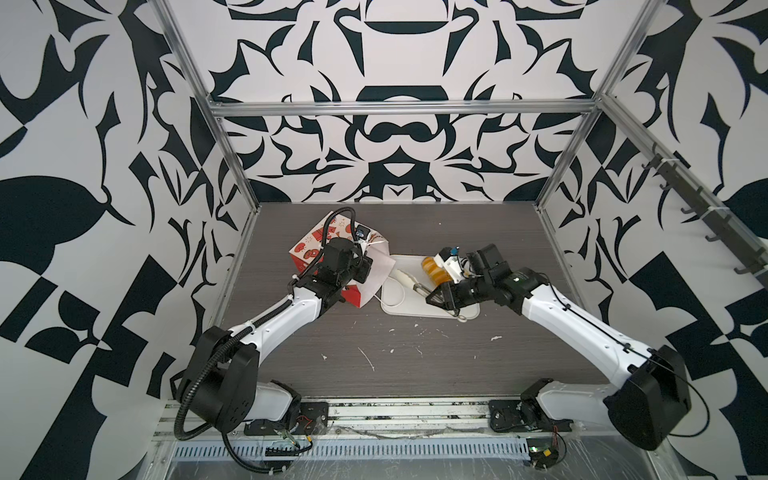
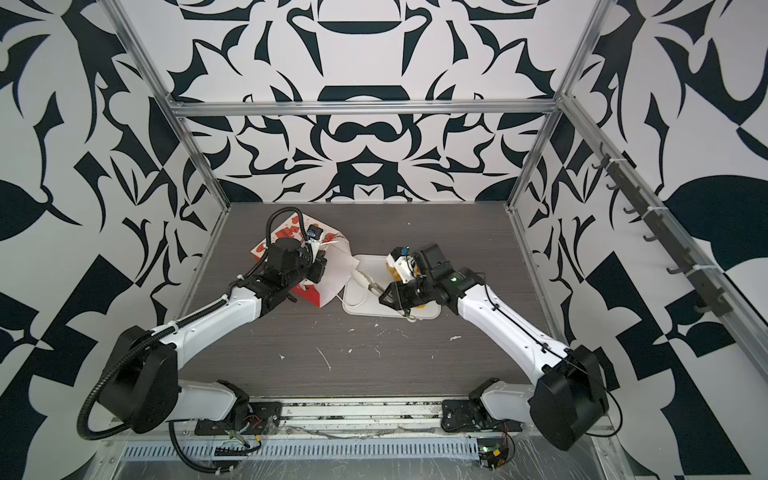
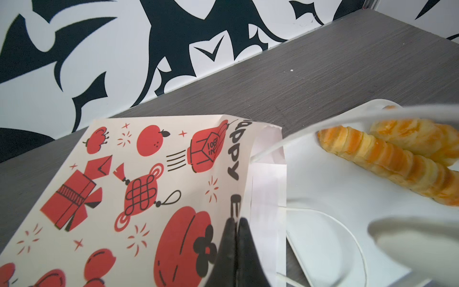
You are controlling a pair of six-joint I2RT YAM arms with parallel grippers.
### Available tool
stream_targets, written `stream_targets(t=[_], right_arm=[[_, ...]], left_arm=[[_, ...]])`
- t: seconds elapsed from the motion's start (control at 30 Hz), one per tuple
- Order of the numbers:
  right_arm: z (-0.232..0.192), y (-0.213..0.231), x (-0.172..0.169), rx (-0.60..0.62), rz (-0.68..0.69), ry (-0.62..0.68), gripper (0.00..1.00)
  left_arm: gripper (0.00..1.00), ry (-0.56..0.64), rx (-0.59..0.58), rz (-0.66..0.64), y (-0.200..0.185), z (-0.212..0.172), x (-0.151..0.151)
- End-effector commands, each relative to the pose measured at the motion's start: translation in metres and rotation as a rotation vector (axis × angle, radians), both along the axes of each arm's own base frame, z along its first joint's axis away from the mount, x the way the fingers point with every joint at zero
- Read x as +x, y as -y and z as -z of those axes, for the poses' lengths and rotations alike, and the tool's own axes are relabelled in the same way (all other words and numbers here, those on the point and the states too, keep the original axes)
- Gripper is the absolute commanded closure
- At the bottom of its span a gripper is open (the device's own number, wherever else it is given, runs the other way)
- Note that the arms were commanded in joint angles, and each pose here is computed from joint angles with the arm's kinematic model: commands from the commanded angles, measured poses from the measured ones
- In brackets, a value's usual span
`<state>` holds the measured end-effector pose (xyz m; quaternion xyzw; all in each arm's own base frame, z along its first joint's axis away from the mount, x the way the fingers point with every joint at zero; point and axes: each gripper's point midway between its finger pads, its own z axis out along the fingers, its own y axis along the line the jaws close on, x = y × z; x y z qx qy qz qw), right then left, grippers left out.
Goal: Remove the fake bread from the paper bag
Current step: 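Move the open tongs with the right gripper back into the bag mouth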
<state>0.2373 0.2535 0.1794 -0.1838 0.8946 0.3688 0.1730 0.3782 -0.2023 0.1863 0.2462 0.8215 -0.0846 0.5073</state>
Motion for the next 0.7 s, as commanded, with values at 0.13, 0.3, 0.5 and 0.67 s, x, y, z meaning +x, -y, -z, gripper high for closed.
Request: stream_targets(t=[0.13,0.3,0.5,0.67], right_arm=[[-0.014,-0.056,0.021,0.133,-0.020,0.082,0.68],[-0.010,-0.080,0.037,0.179,0.030,0.089,0.68],[0.004,-0.101,0.054,0.182,0.063,0.059,0.68],[0.016,-0.113,0.068,0.150,0.090,0.045,0.65]], left_arm=[[1.00,0.068,0.093,0.110,0.006,-0.024,-0.003],[1.00,0.108,0.152,0.175,0.010,-0.019,-0.003],[1.00,0.121,0.189,0.187,0.008,-0.014,-0.003],[1.00,0.123,0.185,0.183,0.006,-0.011,-0.004]])
